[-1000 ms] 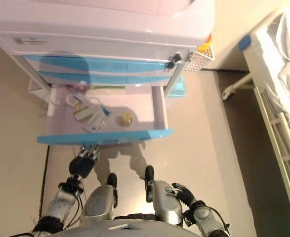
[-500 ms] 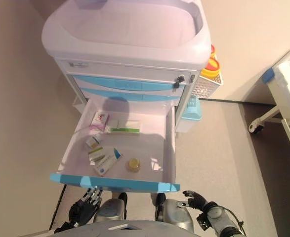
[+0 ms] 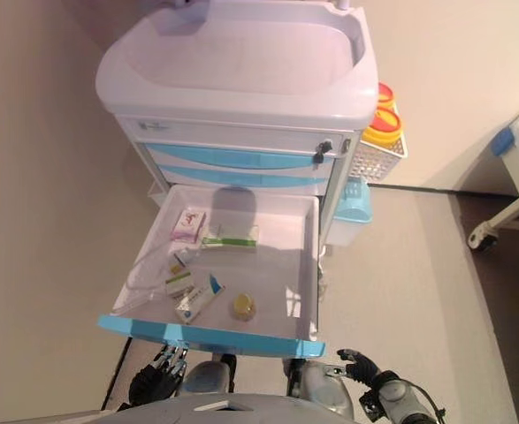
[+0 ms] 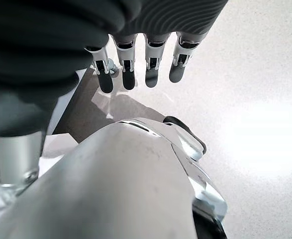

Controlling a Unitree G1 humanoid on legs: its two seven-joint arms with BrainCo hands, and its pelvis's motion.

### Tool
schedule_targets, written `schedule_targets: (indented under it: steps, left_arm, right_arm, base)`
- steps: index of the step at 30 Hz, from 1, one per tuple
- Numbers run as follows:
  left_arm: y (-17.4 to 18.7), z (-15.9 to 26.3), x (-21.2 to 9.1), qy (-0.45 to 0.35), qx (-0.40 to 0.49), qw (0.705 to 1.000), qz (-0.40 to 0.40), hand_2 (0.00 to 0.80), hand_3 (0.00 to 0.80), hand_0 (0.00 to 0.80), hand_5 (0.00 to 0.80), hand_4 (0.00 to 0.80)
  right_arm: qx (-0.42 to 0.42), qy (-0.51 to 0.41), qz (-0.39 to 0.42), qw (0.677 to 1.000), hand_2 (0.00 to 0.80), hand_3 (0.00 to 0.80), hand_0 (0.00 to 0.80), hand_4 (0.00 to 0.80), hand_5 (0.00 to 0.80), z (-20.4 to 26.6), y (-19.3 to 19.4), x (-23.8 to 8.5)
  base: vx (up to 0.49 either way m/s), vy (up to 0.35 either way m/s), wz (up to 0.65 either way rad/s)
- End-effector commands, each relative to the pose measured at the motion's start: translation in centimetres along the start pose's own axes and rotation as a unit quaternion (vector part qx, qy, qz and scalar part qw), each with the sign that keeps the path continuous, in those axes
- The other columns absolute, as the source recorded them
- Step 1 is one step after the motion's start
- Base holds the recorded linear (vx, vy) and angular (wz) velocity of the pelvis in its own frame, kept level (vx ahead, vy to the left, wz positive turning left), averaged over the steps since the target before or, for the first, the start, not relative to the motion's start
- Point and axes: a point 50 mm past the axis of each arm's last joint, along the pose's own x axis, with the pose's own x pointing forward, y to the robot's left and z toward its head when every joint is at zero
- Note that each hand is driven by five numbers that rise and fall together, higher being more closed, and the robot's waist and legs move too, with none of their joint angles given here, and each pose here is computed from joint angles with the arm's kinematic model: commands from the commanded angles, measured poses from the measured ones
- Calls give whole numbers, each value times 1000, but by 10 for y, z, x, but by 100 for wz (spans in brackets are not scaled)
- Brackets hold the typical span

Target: Open the drawer and pick up the medicine

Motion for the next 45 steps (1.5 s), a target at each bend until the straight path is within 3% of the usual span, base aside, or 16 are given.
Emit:
schedule_targets:
  steps: [1,8,13,15,21,26,27,28,31,34,38,39,42,43,45]
  left_arm:
    - [-20,-22,-2,64,44,986,-148,0,0,0,0,0]
    - [7,0,2,49,180,977,104,0,0,0,0,0]
    - [22,21,-7,45,315,915,247,0,0,0,0,0]
    - [22,27,-5,59,374,883,277,0,0,0,0,0]
    - [22,34,-1,100,441,836,311,0,0,0,0,0]
    - [23,35,-1,112,457,823,318,0,0,0,0,0]
    - [25,38,-3,137,472,806,330,0,0,0,0,0]
    - [25,38,-3,137,472,806,330,0,0,0,0,0]
    - [26,42,-5,150,500,785,334,0,0,0,0,0]
    - [26,39,-5,153,508,781,331,0,0,0,0,0]
    - [25,34,-3,147,499,788,329,0,0,0,0,0]
    - [24,31,-2,146,493,792,328,0,0,0,0,0]
    - [24,30,-1,145,492,793,329,0,0,0,0,0]
    - [26,22,-3,145,481,799,331,0,0,0,0,0]
    - [27,17,-3,148,475,801,333,0,0,0,0,0]
  right_arm:
    - [-10,20,-29,999,0,0,0,0,0,-11,-13,-5]
    - [2,71,-64,995,0,0,0,0,0,-28,-16,-9]
    - [51,83,-108,989,0,0,0,0,0,-36,-23,-13]
    - [66,79,-126,987,0,0,0,0,0,-36,-28,-14]
    - [96,66,-179,977,0,0,0,0,0,-30,-44,-16]
    - [107,70,-202,971,0,0,0,0,0,-30,-49,-17]
    - [135,71,-282,947,0,0,0,0,0,-30,-67,-24]
    - [136,71,-282,947,0,0,0,0,0,-30,-67,-24]
    - [199,6,-393,898,0,0,0,0,0,-17,-109,-41]
    - [202,-99,-453,863,0,0,0,0,0,18,-141,-56]
    - [162,-212,-479,836,0,0,0,0,0,69,-161,-74]
    - [130,-271,-481,824,0,0,0,0,0,99,-166,-86]
    - [119,-289,-480,820,0,0,0,0,0,106,-166,-89]
    - [55,-374,-467,799,0,0,0,0,0,148,-163,-108]
    - [12,-424,-447,787,0,0,0,0,0,173,-154,-119]
  base:
    - [0,0,0]
    - [-2,16,-1]
    - [-24,41,-6]
    - [-54,36,-4]
    - [-56,18,-11]
    - [-40,-2,-18]
    - [-73,-13,-2]
    - [-111,-43,-13]
    - [-55,-33,-28]
    - [-49,16,-14]
    - [-53,55,-16]
    - [-35,57,-14]
    - [-11,35,-2]
    - [-11,58,-2]
    - [-9,62,-7]
